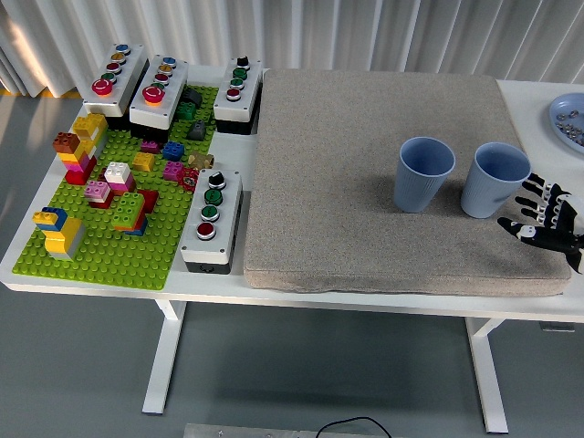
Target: Pick cup pour cup place
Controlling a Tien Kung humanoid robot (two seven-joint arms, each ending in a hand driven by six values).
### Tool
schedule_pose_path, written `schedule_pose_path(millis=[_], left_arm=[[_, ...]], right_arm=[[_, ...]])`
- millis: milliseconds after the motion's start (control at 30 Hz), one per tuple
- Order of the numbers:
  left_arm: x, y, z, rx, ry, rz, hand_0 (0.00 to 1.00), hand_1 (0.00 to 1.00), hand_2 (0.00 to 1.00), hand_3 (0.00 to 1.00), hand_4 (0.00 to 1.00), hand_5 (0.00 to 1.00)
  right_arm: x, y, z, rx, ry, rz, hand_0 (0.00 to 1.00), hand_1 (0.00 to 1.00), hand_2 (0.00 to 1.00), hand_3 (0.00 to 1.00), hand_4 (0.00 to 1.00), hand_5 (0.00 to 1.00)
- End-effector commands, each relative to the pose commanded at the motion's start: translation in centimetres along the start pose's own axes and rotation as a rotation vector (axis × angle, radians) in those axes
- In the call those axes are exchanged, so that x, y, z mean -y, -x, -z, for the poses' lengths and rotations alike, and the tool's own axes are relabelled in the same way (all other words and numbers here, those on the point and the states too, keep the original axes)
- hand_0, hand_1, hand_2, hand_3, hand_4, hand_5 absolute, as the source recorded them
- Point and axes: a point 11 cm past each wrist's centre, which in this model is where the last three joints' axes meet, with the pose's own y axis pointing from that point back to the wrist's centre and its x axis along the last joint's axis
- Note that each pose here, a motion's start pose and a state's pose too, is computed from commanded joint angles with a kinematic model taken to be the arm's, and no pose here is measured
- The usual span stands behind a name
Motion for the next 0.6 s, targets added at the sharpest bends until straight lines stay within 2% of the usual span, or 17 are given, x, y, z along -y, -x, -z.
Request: schedule_pose_path(millis=[167, 433, 600], left_arm=[[0.0, -0.1, -0.1, 0.000, 0.002, -0.001, 0.730, 0.778, 0.821, 0.686, 0.503, 0.955], [0.0, -0.1, -0.3, 0.003, 0.004, -0.001, 0.730, 0.778, 0.821, 0.684, 0.504, 0.955], [-0.1, -0.2, -0.5, 0.003, 0.008, -0.003, 0.730, 0.778, 0.822, 0.682, 0.505, 0.957]], right_arm=[[-0.8, -0.5, 0.0, 0.007, -0.002, -0.007, 0.930, 0.879, 0.963, 0.948, 0.855, 0.263], [-0.6, -0.6, 0.4, 0.020, -0.015, -0.014, 0.930, 0.881, 0.962, 0.946, 0.854, 0.261], [-0.2, -1.0, 2.5, 0.011, -0.066, -0.023, 0.930, 0.882, 0.959, 0.946, 0.853, 0.261]])
